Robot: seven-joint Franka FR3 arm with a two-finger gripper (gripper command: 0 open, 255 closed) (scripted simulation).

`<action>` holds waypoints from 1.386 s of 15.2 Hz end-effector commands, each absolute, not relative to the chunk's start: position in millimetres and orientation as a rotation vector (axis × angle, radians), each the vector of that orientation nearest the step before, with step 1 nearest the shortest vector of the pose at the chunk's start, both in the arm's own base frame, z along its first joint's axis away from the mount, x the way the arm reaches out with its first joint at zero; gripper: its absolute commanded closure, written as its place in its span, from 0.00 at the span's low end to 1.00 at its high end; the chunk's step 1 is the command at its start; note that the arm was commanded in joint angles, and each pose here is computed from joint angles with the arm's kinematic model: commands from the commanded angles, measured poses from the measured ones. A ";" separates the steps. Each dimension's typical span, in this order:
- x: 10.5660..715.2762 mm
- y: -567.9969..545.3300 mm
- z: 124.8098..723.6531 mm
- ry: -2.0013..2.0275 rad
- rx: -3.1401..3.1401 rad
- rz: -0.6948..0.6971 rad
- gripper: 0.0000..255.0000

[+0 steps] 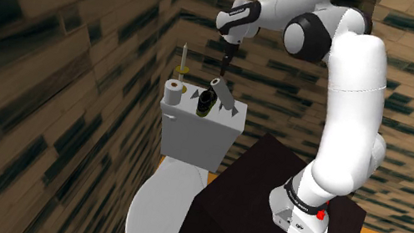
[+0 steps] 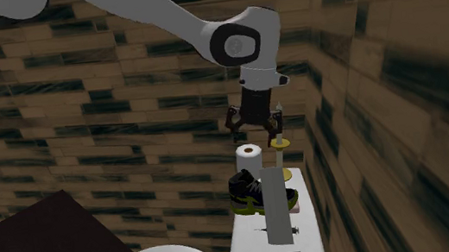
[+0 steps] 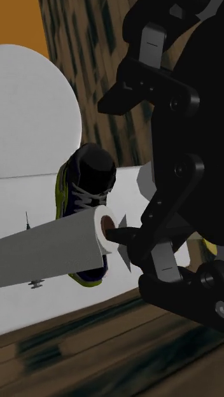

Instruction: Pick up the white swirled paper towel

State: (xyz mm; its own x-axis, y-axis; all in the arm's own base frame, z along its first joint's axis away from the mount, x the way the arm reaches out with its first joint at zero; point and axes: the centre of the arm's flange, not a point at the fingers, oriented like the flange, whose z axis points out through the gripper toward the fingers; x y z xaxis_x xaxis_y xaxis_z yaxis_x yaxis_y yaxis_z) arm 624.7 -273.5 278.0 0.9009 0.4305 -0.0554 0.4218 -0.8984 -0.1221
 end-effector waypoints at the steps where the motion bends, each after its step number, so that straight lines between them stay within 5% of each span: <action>1: 640.5 -283.4 255.8 -0.693 -2.947 0.142 0.00; 15: 671.0 -304.3 175.7 -0.745 -2.925 0.181 0.00; 16: 670.8 -304.5 175.7 -0.745 -2.925 0.181 1.00; 21: 670.7 -304.3 175.5 -0.745 -2.925 0.181 1.00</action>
State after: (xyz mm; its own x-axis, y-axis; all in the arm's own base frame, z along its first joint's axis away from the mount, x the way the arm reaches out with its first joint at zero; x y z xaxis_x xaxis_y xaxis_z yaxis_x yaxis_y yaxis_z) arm 670.8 -304.4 175.8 0.8720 0.4819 -0.0863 0.4679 -0.8722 -0.1426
